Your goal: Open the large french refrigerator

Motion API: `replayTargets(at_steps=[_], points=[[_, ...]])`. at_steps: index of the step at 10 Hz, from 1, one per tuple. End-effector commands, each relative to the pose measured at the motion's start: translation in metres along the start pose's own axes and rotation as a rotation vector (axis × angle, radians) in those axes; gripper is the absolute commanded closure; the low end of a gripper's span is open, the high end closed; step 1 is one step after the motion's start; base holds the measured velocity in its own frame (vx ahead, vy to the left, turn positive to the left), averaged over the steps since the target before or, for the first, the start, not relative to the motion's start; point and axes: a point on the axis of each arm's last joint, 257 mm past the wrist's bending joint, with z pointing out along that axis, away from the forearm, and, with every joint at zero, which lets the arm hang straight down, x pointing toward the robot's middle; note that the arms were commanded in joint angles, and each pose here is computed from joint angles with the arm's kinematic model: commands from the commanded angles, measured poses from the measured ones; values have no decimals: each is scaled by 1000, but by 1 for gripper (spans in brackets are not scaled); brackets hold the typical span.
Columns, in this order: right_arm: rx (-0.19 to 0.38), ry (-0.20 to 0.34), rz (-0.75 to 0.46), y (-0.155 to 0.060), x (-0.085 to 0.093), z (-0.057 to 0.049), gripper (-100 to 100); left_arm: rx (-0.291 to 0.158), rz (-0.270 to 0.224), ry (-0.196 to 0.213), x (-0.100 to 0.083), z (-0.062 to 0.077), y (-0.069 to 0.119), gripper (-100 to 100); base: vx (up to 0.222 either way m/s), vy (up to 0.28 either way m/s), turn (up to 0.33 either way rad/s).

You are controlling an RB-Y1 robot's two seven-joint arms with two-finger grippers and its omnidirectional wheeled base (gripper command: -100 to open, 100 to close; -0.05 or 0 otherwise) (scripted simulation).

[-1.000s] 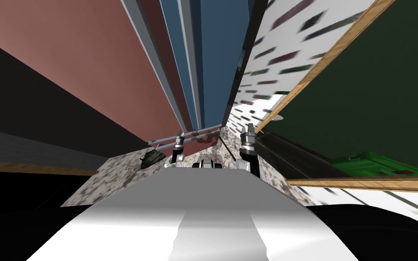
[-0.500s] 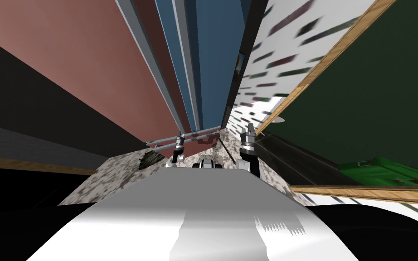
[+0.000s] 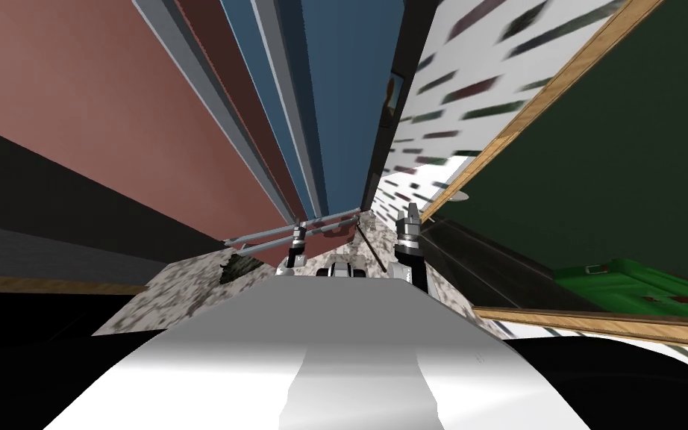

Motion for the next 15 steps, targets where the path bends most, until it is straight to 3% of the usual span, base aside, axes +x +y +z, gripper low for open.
replayTargets(at_steps=[1,9,10,13,14,15], points=[[0,0,0,0,0,0,0,-28,-18,-9,2,-7,15,-100,50,-68,9],[0,0,0,0,0,0,0,-84,-99,-42,23,-20,46,-100,57,-73,13],[0,0,0,0,0,0,0,-78,-88,-40,19,-19,43,-100,16,-24,31],[0,0,0,0,0,0,0,-78,-90,-39,18,7,42,-100,-20,-11,32],[0,0,0,0,0,0,0,-78,-90,-39,18,7,42,-100,-7,1,-4],[0,0,0,0,0,0,0,-96,-90,-41,19,-4,47,-100,-11,1,7]])
